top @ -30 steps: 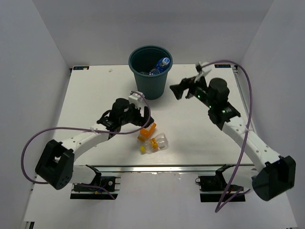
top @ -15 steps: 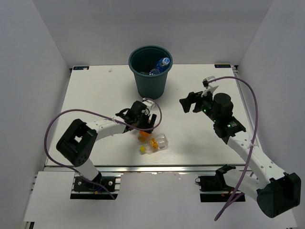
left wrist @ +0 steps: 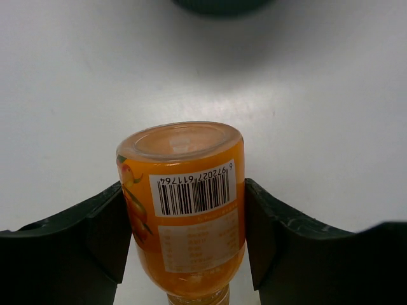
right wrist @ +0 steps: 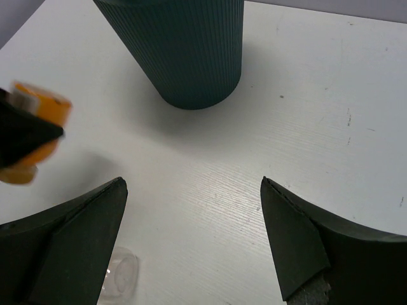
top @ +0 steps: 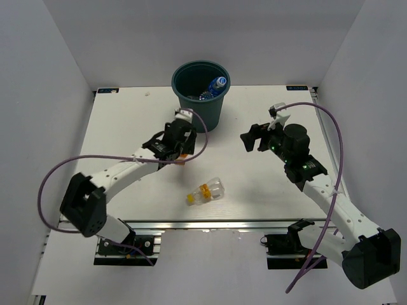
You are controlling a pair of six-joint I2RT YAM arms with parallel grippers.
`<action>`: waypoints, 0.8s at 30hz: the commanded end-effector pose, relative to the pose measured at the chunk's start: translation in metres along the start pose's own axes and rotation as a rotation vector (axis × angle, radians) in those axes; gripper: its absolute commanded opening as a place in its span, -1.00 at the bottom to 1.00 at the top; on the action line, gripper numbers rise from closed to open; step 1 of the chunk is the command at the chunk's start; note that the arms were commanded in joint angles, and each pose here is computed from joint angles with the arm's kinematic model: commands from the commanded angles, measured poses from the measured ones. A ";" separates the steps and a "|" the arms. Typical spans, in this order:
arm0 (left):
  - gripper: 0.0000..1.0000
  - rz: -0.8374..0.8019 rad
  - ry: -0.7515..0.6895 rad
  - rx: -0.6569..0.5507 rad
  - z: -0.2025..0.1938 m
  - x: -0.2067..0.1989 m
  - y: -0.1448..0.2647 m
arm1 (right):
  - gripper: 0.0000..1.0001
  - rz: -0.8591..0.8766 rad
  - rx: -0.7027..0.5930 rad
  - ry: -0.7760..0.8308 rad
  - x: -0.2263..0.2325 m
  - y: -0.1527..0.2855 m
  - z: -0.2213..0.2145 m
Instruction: Put the plastic bottles in the bin
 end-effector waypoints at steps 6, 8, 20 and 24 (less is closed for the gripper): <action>0.09 0.124 0.180 -0.591 0.177 0.038 0.119 | 0.79 -0.014 -0.011 0.019 -0.003 0.003 0.003; 0.09 0.097 0.197 -0.685 0.207 0.031 0.127 | 0.79 -0.011 -0.015 0.021 -0.002 0.004 0.003; 0.14 0.197 0.251 -0.754 0.297 0.013 0.063 | 0.79 0.126 0.009 0.003 0.017 0.009 -0.011; 0.44 0.171 0.276 -0.727 0.309 0.022 0.020 | 0.79 0.156 0.011 0.013 0.021 0.012 -0.014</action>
Point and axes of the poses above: each gripper's point midway between its finger pads, its own y axis back along the fingers, its own x axis along the line the jaws close on, z = x × y, the point moved 3 cm from there along y, back along the fingers, and after that the axes turned 2 degrees about y, right-handed, at the moved point
